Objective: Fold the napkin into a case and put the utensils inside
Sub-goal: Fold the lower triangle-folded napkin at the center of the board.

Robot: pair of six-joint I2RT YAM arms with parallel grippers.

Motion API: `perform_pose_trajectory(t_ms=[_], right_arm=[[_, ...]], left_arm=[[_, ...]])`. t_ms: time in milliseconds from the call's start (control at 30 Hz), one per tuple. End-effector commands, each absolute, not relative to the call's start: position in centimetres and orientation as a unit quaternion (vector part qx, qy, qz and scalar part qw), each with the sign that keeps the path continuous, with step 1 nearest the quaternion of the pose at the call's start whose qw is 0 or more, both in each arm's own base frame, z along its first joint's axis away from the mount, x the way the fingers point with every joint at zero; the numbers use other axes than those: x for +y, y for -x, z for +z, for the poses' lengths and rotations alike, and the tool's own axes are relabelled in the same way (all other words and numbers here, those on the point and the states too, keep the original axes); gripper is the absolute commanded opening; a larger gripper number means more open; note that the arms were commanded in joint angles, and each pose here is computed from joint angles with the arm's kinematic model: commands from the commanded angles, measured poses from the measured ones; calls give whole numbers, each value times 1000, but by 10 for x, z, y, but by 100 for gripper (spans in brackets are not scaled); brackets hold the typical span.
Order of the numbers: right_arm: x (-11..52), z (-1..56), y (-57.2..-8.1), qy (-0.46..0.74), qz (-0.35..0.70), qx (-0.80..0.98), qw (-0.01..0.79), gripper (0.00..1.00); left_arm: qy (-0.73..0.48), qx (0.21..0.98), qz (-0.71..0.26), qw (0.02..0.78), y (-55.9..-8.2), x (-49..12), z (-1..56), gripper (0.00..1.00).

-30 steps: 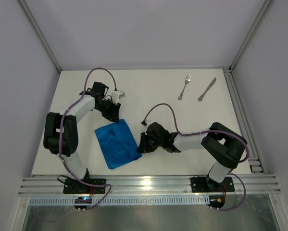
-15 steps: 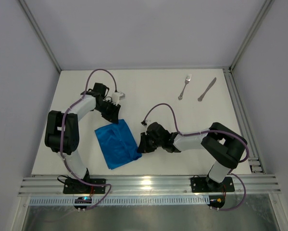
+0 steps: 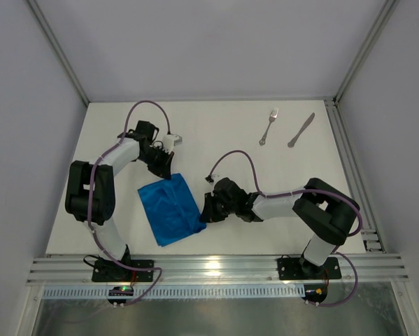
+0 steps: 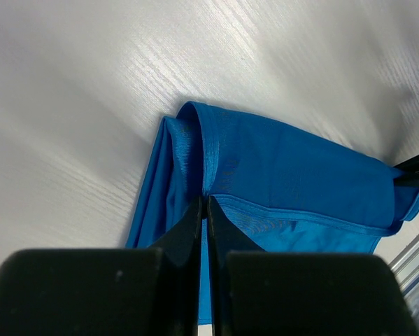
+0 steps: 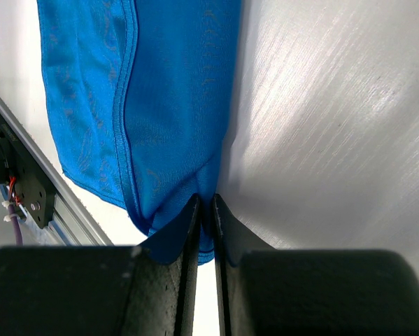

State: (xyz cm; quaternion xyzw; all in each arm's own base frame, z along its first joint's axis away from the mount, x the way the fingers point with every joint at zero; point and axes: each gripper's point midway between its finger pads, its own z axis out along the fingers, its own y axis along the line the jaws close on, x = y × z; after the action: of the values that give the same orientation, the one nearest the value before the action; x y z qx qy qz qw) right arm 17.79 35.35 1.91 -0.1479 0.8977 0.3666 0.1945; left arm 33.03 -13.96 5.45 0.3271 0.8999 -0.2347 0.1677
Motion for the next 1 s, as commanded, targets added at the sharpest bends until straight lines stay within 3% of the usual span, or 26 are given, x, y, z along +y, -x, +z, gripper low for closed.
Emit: perform_pose_trajectory(t_ms=[0, 300, 567, 967], right_arm=[[357, 21, -184, 147, 363, 896, 209, 15], [353, 18, -184, 133, 361, 898, 214, 13], [354, 17, -187, 127, 358, 899, 217, 8], [354, 18, -188, 131, 353, 900, 221, 7]], left_arm=[[-338, 891, -240, 184, -336, -145, 73, 0], [-351, 901, -221, 123, -307, -127, 67, 0], [-353, 904, -218, 103, -304, -115, 64, 0], [-369, 909, -178, 79, -306, -94, 42, 0]])
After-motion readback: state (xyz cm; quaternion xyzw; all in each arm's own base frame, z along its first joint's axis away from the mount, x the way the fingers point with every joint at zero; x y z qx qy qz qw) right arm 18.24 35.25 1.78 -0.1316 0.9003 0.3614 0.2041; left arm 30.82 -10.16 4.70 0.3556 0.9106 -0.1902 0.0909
